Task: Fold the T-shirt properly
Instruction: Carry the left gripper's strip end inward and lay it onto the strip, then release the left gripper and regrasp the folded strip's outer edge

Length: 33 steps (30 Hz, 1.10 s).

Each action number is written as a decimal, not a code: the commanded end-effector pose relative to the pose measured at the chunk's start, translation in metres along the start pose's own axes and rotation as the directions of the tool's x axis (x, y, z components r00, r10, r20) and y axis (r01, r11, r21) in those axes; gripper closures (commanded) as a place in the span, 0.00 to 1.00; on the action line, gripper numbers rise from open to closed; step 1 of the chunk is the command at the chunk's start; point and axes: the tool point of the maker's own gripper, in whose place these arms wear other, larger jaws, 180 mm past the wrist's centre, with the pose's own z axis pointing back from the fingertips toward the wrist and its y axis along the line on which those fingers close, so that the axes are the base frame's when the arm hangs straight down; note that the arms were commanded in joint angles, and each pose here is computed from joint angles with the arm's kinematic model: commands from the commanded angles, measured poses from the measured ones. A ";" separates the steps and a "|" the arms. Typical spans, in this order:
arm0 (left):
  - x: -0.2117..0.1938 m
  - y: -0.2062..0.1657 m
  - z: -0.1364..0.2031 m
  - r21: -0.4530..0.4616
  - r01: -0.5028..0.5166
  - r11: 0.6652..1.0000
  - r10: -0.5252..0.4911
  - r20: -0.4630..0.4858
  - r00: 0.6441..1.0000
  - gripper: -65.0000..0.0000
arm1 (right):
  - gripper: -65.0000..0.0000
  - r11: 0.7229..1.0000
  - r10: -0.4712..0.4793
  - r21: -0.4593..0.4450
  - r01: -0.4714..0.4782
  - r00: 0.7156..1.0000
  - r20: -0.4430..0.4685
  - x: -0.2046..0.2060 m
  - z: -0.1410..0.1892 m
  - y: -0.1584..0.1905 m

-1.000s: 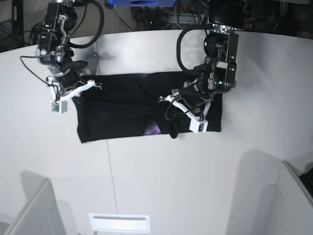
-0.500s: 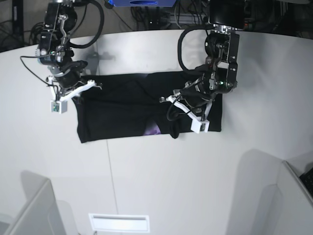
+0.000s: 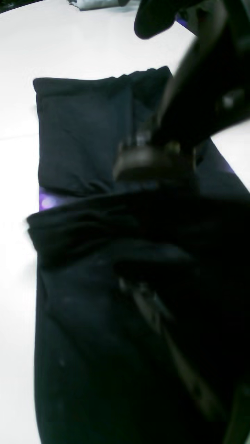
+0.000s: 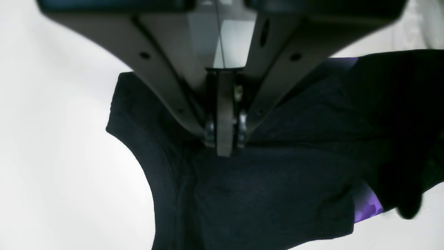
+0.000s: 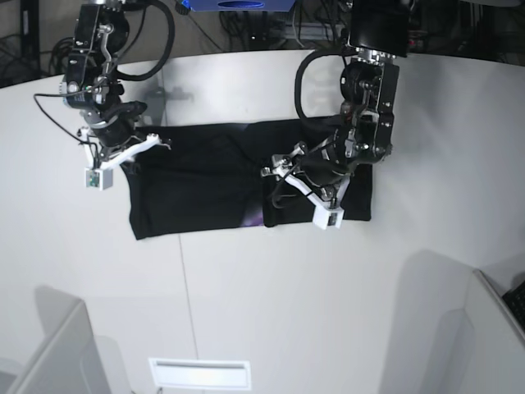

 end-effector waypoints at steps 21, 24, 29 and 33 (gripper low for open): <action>0.044 0.115 0.117 0.268 -0.101 0.958 0.027 0.266 0.964 1.00 | 0.26 0.988 -0.057 0.145 0.057 0.998 -0.002 0.033 -0.004 0.024; 0.036 0.152 0.143 0.355 -0.145 0.924 0.045 0.277 0.960 1.00 | 0.25 0.984 -0.068 0.159 0.074 0.997 -0.041 0.040 -0.018 0.025; 0.021 0.191 0.178 0.464 -0.148 0.873 0.029 0.255 0.966 1.00 | 0.25 0.989 -0.078 0.116 0.089 0.993 -0.093 0.053 -0.051 0.000; 0.010 0.202 0.183 0.491 -0.146 0.859 0.036 0.226 0.973 1.00 | 0.25 0.992 -0.089 0.073 0.101 0.985 -0.151 0.050 -0.068 -0.023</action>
